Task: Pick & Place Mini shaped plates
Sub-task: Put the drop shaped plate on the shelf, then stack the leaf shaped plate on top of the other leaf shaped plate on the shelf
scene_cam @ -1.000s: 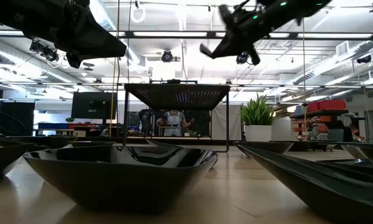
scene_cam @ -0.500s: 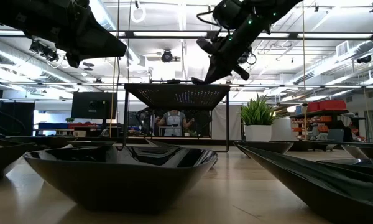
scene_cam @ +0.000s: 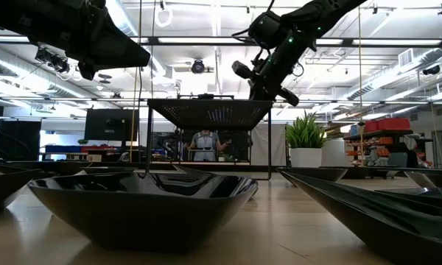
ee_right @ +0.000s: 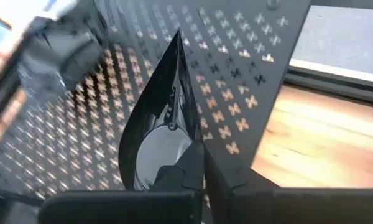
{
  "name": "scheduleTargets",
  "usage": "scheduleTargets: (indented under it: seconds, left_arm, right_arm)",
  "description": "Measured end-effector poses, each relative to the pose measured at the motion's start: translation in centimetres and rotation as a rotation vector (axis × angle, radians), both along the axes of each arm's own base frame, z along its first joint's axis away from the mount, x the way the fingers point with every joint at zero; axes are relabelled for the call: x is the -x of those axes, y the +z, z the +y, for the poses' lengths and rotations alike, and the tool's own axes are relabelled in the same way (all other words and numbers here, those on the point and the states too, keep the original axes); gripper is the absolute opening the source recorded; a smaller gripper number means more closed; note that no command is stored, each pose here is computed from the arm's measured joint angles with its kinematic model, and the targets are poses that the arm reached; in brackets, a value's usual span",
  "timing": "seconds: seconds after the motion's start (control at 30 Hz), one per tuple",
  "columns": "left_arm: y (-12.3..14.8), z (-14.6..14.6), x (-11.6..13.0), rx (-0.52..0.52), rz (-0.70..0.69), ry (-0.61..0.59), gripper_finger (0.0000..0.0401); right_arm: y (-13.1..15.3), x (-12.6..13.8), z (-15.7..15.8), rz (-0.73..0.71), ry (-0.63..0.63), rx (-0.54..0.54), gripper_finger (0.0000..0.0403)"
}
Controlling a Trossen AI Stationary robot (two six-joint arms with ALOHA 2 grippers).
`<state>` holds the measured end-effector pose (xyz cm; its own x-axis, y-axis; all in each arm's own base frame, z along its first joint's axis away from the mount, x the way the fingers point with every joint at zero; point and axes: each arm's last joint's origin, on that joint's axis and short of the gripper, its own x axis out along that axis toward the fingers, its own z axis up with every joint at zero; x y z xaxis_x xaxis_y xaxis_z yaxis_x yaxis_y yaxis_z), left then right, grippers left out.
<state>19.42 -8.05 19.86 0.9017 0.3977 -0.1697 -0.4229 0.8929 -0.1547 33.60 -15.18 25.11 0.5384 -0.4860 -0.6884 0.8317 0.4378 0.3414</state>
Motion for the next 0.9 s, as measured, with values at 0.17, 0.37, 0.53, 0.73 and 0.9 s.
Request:
scheduleTargets:
  seconds: [0.17,0.37,0.53,0.73,0.9]
  left_arm:
    - [0.0,0.01,0.0,0.001,0.0,0.0,0.0087]
    - [0.0,0.0,0.0,0.005,-0.001,-0.002,0.0087]
    - [0.0,0.0,0.0,0.007,-0.002,-0.001,0.0087]
    - [-0.01,-0.01,0.0,0.007,-0.002,-0.002,0.0087]
    - [-0.01,0.0,0.0,0.006,-0.001,-0.002,0.0087]
  right_arm:
    - [0.06,-0.05,-0.02,-0.022,-0.02,-0.012,0.0012]
    - [0.05,-0.06,0.01,-0.022,-0.021,-0.015,0.0024]
    - [-0.05,-0.04,0.05,-0.02,-0.02,-0.016,0.0056]
    - [-0.43,-0.11,0.11,-0.038,0.003,-0.014,0.0098]
    - [-0.02,0.07,0.26,-0.016,0.048,0.026,0.0119]
